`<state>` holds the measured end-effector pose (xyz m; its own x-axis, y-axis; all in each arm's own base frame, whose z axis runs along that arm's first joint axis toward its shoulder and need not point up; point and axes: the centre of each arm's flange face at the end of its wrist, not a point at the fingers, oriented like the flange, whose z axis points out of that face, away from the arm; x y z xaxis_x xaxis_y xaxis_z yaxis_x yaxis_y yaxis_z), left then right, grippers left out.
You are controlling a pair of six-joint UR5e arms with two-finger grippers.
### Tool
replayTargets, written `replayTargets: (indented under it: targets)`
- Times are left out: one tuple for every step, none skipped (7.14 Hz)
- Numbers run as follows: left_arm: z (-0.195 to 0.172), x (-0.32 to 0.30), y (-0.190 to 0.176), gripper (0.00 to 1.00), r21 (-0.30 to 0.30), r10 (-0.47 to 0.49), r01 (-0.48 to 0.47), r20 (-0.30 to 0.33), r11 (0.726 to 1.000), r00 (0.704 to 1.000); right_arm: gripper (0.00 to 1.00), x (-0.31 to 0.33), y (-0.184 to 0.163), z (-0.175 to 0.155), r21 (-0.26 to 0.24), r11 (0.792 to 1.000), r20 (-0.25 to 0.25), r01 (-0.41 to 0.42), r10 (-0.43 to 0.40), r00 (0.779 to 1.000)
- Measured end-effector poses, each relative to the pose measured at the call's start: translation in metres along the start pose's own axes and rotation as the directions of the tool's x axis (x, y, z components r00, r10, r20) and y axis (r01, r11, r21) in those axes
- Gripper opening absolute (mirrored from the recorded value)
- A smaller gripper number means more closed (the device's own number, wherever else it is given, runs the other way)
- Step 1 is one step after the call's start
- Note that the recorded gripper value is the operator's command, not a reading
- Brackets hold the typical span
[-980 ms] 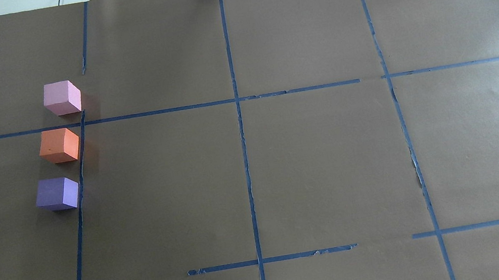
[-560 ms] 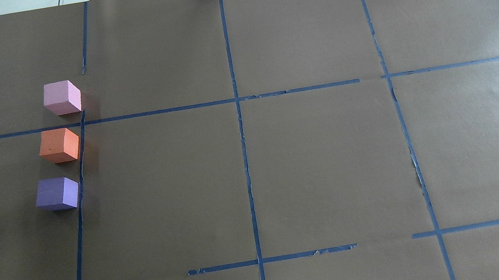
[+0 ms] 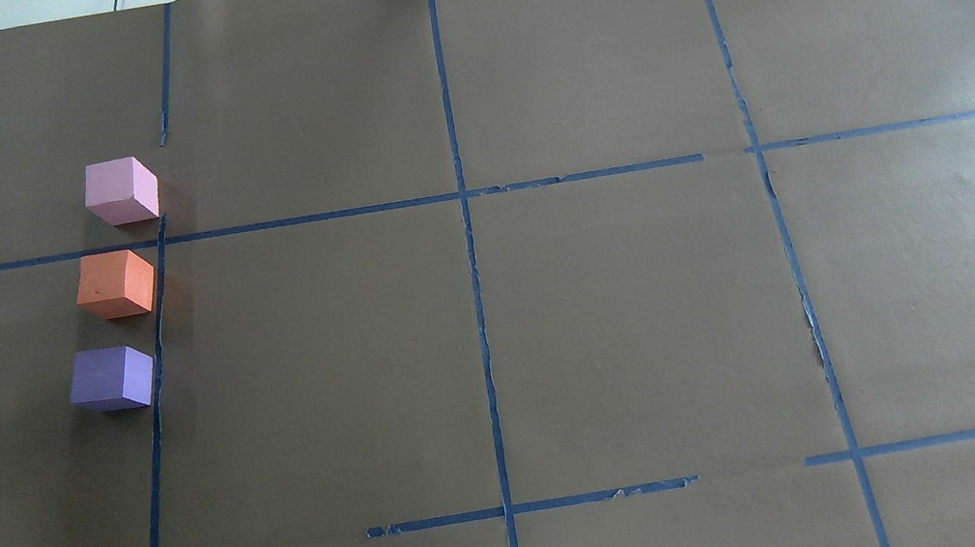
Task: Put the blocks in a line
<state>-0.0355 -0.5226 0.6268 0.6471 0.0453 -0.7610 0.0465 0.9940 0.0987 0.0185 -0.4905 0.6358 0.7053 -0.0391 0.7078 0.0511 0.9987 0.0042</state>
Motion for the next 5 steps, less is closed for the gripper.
replayTargets:
  targets:
    - [-0.01,0.003,0.0,1.0,-0.021,-0.003,0.004,0.051,1.0,0.999,1.0,0.0,0.0,0.0,0.0,1.0,0.0,0.0,0.0,1.0]
    - [-0.02,0.005,0.0,1.0,-0.033,0.016,-0.013,0.084,0.999,0.996,1.0,0.0,0.0,0.0,0.0,1.0,0.0,0.0,0.0,1.0]
    - [-0.028,0.003,-0.002,1.0,-0.039,0.039,-0.036,0.099,0.999,0.994,1.0,0.0,0.0,0.0,0.0,1.0,0.0,0.0,0.0,1.0]
    - [-0.034,0.005,-0.007,1.0,-0.042,0.047,-0.043,0.104,0.998,0.993,1.0,0.0,0.0,0.0,0.0,1.0,0.0,0.0,0.0,1.0]
    - [-0.04,0.009,-0.014,1.0,-0.044,0.049,-0.044,0.106,0.998,0.993,1.0,0.0,0.0,0.0,0.0,1.0,0.0,0.0,0.0,1.0]
